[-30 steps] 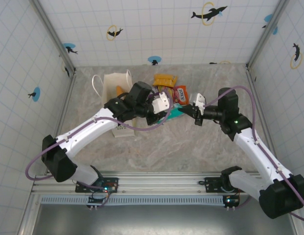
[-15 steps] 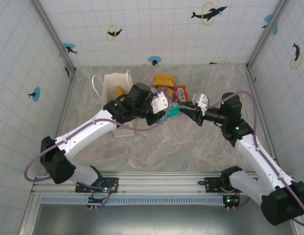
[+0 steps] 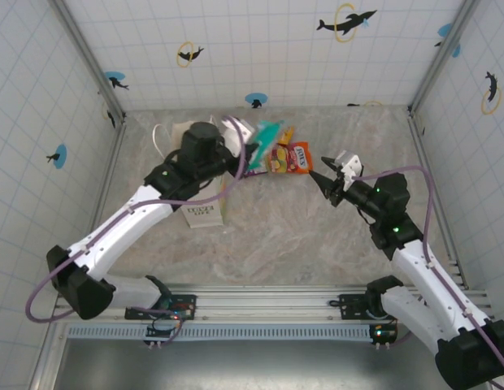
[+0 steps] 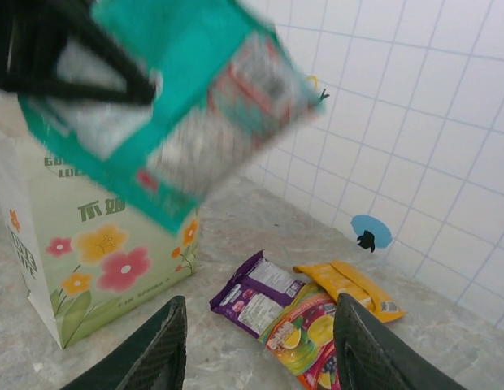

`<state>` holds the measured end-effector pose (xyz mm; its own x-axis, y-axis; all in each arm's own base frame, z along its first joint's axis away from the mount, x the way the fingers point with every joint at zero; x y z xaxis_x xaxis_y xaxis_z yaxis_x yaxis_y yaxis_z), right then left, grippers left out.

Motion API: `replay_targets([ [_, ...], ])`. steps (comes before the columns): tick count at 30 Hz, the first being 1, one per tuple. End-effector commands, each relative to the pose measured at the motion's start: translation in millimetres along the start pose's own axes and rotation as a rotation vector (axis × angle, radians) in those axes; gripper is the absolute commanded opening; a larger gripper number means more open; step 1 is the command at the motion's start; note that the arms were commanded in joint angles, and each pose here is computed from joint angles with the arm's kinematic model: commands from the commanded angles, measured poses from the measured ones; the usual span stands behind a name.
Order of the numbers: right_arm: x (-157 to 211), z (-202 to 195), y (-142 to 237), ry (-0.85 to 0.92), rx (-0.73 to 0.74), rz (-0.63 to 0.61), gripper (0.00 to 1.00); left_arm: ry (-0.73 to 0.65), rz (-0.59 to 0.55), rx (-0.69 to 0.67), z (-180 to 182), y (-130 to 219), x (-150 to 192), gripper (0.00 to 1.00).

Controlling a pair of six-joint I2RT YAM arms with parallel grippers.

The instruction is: Place the snacks into the paper bag

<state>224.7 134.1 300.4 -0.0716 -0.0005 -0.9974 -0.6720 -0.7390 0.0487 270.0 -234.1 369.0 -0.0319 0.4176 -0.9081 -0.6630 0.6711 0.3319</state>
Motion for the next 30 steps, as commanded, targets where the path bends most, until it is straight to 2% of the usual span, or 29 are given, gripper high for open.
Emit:
replay_targets([
  [1, -1, -2, -3, -0.031, 0.0, -0.031, 0.5, 0.091, -0.22, -0.214, 41, 42, -48, 0.01],
  [8, 3, -3, -10, -0.067, -0.024, -0.013, 0.5, 0.101, -0.266, -0.489, 78, 75, -50, 0.01],
  [12, 6, -2, -12, -0.077, -0.034, -0.001, 0.5, 0.085, -0.299, -0.651, 88, 92, -45, 0.01],
  [15, 9, -2, -13, -0.084, -0.041, 0.009, 0.5, 0.079, -0.292, -0.724, 92, 99, -40, 0.01],
  [22, 14, -2, -17, -0.107, -0.05, 0.027, 0.49, 0.085, -0.312, -0.774, 90, 112, -33, 0.01],
  [26, 14, -1, -18, -0.112, -0.056, 0.032, 0.5, 0.084, -0.29, -0.816, 92, 119, -29, 0.01],
  [30, 16, -1, -19, -0.116, -0.058, 0.037, 0.49, 0.113, -0.226, -0.782, 89, 109, -16, 0.02],
])
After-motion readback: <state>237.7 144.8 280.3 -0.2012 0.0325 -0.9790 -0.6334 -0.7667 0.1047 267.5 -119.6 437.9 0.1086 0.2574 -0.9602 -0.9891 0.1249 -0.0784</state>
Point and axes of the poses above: each hand's point on the last joint's axis, 136 mm out from that joint toward the fingers, its own y axis back along the fingers, its own z axis along the line the jaws close on, x = y × z, the point moved 7 cm from there along y, back along the fingers, and after that the axes turned 11 degrees about -y, right-handed, at the moved point
